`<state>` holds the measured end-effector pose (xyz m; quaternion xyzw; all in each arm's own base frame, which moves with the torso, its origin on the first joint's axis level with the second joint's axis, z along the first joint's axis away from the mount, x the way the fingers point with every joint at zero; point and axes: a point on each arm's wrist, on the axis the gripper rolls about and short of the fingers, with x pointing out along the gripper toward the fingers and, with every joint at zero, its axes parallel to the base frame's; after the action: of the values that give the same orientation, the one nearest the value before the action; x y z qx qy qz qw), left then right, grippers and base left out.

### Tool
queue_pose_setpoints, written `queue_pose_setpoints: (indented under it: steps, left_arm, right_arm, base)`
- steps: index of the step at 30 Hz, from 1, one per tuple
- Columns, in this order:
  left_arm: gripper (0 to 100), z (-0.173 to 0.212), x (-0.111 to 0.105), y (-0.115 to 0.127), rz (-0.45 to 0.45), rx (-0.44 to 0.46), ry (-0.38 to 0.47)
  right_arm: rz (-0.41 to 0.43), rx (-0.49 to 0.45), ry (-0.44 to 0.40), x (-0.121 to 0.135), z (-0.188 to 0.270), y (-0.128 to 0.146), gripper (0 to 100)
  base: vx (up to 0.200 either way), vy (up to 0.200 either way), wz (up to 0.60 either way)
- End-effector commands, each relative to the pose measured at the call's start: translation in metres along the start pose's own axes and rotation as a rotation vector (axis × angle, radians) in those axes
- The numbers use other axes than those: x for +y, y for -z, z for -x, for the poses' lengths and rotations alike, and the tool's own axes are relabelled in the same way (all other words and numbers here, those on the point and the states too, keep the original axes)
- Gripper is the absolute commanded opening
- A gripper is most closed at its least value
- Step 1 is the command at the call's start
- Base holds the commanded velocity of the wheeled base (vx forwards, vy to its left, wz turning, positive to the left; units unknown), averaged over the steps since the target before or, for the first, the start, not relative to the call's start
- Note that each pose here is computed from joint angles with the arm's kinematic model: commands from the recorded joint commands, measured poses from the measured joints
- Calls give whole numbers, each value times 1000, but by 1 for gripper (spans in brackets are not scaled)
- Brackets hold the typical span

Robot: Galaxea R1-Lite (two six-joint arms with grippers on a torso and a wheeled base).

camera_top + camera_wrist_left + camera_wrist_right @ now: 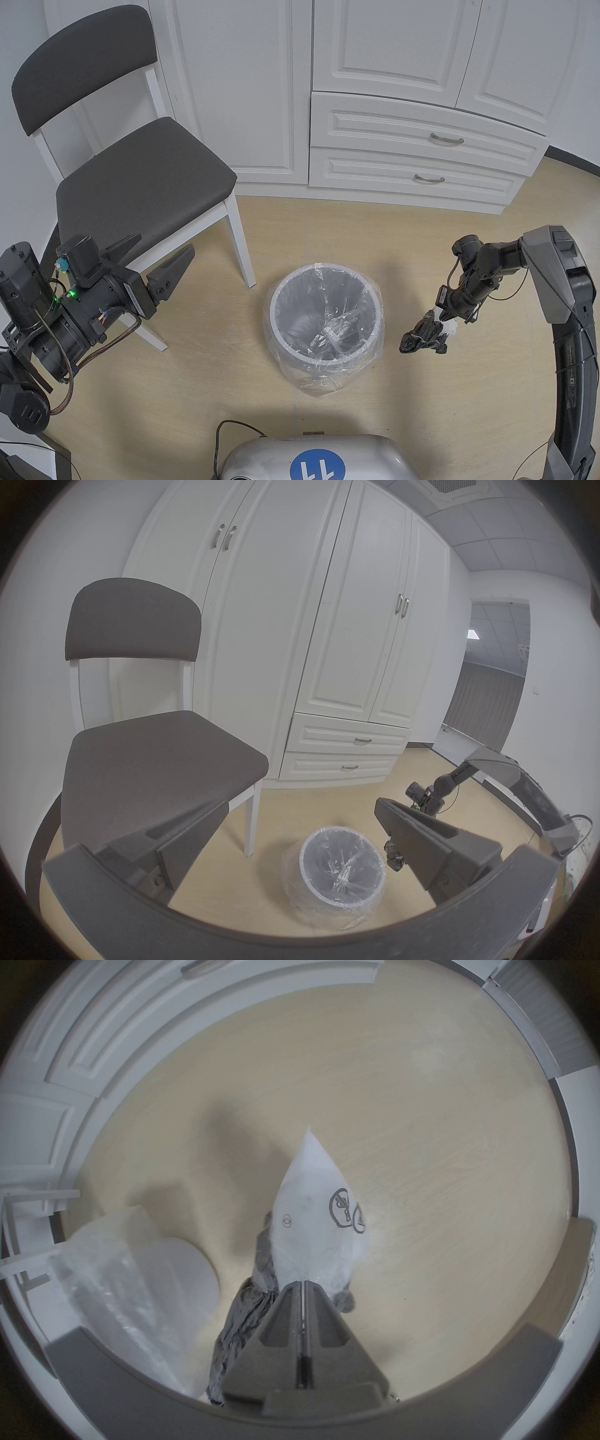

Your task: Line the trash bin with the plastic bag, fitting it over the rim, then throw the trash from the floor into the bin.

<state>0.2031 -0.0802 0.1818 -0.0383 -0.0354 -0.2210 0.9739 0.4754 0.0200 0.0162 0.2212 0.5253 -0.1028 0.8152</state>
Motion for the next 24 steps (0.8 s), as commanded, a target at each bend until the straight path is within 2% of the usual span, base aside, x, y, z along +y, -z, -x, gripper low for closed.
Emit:
queue_pose_setpoints:
  steps: [1, 6, 13, 24]
  left_arm:
    - [100, 3, -1, -5, -1, -21, 3]
    - [100, 3, -1, -5, -1, -23, 3]
    - [100, 5, -1, -7, -2, -30, 3]
    - [100, 5, -1, -8, -2, -33, 4]
  right_arm:
    - [-3, -57, -74, 10, 66, -12, 0]
    - [3, -89, -132, 14, 108, -11, 0]
    - [47, -149, -198, 28, 168, 7, 0]
    - [97, -177, -246, 39, 206, 29, 0]
  base:
    - [0, 0, 0]
    - [0, 0, 0]
    - [0, 0, 0]
    - [0, 0, 0]
